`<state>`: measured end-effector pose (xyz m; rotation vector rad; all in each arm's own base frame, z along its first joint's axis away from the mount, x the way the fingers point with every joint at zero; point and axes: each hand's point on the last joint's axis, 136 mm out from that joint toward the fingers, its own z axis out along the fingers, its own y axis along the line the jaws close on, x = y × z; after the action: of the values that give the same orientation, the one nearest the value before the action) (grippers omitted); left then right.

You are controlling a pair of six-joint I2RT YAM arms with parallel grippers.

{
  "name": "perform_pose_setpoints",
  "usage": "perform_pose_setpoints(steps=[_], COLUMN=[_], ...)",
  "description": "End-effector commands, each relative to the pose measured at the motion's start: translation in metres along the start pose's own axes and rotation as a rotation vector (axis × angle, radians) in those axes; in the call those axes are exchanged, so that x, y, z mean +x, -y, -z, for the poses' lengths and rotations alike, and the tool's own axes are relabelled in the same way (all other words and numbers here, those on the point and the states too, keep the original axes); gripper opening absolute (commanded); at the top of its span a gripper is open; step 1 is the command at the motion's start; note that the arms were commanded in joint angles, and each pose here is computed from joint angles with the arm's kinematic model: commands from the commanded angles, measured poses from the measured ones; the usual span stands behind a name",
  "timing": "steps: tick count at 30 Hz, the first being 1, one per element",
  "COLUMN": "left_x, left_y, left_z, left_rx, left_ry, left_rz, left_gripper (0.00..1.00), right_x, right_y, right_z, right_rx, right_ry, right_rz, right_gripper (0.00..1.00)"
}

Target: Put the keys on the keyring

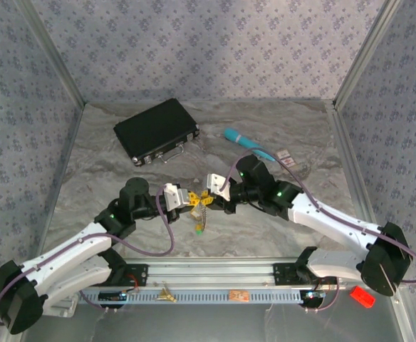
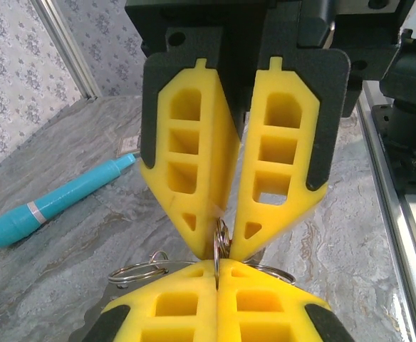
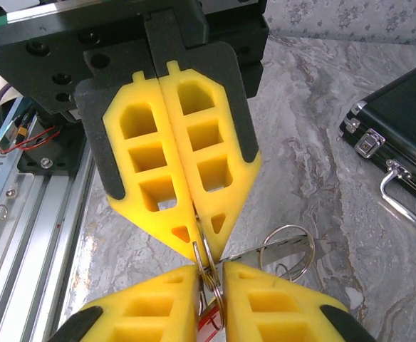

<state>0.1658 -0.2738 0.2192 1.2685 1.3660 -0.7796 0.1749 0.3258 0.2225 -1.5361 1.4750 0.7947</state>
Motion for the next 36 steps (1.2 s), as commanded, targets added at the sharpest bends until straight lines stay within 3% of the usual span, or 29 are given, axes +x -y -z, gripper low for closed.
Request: perform_pose_setpoints(steps=[1,4,7,9,14,16,20,26,36], left_x=[-0.022,-0.022,-0.021,-0.019,-0.011,-0.008,-0.005,-0.006,-0.004], left_y=[0.006,0.006,0.005,0.001,-0.006,-0.006,-0.006,-0.006,-0.001], left_z=[0.003,0.003,0.003,0.003,0.006,0.007,0.007,0.005,0.003], left_rx=[0.028,0.029,0.021,-0.003,-0.048,-0.048,-0.044,-0.031,0.001], left_ry=[0.088,0.09,0.084,0.073,0.01,-0.023,-0.051,-0.055,-0.062], left_rz=[-0.064,-0.065,-0.061,-0.056,-0.042,-0.04,-0.043,-0.044,-0.042], left_gripper=[0.0,0.0,0.0,0.01,0.22,0.24,0.24,0.23,0.09], right_x=[-0.013,-0.015,-0.015,-0.014,-0.004,0.002,0.009,0.004,-0.014], right_y=[-0.003,-0.005,-0.006,-0.007,-0.005,-0.003,0.0,-0.001,-0.004], right_z=[-0.001,-0.002,-0.001,0.0,0.004,0.005,0.004,-0.002,-0.007], right_rx=[-0.028,-0.045,-0.055,-0.059,-0.045,-0.038,-0.042,-0.062,-0.075], right_ry=[0.04,0.05,0.047,0.035,-0.06,-0.121,-0.224,-0.268,-0.209], right_rz=[0.031,0.035,0.041,0.047,0.081,0.102,0.143,0.189,0.185], right_gripper=[0.16,0.14,0.01,0.0,0.0,0.0,0.0,0.0,0.0])
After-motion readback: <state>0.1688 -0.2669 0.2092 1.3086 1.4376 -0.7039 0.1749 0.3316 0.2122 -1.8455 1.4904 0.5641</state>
